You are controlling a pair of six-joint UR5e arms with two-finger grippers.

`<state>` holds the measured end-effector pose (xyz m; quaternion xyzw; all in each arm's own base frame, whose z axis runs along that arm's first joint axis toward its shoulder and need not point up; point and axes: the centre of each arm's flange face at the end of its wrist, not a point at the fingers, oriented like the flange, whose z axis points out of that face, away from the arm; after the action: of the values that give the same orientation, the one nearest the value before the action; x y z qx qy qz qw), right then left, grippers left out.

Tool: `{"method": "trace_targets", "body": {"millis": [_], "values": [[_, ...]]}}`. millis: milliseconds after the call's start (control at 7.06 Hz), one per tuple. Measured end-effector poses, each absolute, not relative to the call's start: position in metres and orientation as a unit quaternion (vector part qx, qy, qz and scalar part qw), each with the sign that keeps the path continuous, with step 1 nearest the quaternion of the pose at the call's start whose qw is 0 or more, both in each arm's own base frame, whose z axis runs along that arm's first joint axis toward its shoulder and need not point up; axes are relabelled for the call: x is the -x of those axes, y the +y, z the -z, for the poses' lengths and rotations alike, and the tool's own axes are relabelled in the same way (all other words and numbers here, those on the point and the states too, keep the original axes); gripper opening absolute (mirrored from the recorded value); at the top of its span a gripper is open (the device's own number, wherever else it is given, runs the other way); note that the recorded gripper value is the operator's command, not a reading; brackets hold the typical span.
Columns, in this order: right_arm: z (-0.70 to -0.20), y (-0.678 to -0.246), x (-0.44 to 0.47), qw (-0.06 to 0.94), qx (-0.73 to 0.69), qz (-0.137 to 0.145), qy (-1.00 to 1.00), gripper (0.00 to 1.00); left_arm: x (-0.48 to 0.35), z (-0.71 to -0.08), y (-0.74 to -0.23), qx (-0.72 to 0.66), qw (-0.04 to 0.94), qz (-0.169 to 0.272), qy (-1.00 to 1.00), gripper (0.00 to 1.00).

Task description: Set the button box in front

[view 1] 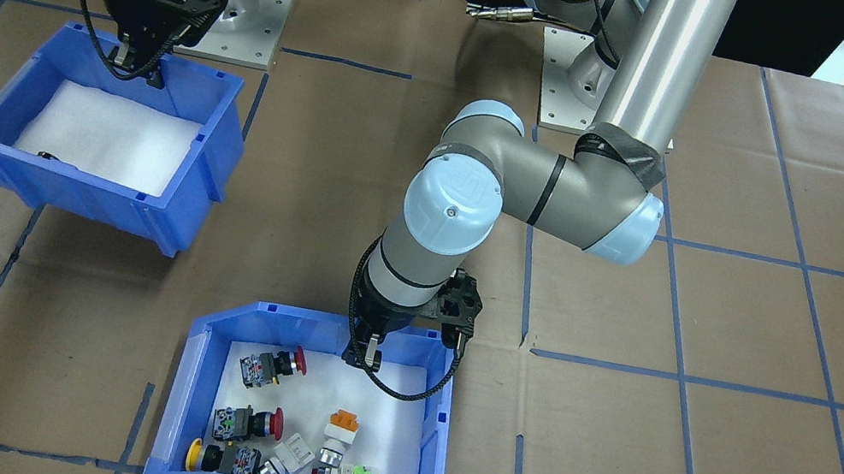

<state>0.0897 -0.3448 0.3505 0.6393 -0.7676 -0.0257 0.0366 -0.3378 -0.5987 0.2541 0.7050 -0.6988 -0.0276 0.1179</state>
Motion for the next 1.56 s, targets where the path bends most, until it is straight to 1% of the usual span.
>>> {"method": "trace_targets", "body": {"millis": [142, 283, 425, 708, 850, 992, 1275, 1558], "values": [[-0.349, -0.337, -0.112, 0.038, -0.639, 0.024, -0.768, 0.07, 0.335, -0.267, -0.597, -0.705, 0.114, 0.023, -0.699, 0.71], [-0.349, -0.330, -0.131, 0.040, -0.636, 0.022, -0.770, 0.07, 0.332, -0.284, -0.594, -0.706, 0.110, 0.020, -0.700, 0.76], [-0.349, -0.324, -0.144, 0.041, -0.632, 0.020, -0.774, 0.07, 0.323, -0.307, -0.589, -0.699, 0.106, 0.013, -0.708, 0.98], [-0.348, -0.311, -0.171, 0.042, -0.626, 0.017, -0.778, 0.07, 0.281, -0.365, -0.574, -0.637, 0.075, -0.016, -0.767, 0.98], [-0.348, -0.304, -0.185, 0.043, -0.631, 0.014, -0.775, 0.07, 0.255, -0.396, -0.560, -0.587, 0.055, -0.023, -0.807, 0.98], [-0.348, -0.296, -0.201, 0.045, -0.643, 0.009, -0.764, 0.07, 0.230, -0.426, -0.540, -0.521, 0.037, -0.020, -0.853, 0.98], [-0.344, -0.280, -0.235, 0.048, -0.673, -0.001, -0.738, 0.07, 0.190, -0.469, -0.498, -0.358, 0.007, -0.019, -0.933, 0.99], [-0.328, -0.266, -0.279, 0.051, -0.701, -0.013, -0.711, 0.07, 0.166, -0.492, -0.466, -0.150, -0.006, -0.016, -0.988, 0.99]]}}
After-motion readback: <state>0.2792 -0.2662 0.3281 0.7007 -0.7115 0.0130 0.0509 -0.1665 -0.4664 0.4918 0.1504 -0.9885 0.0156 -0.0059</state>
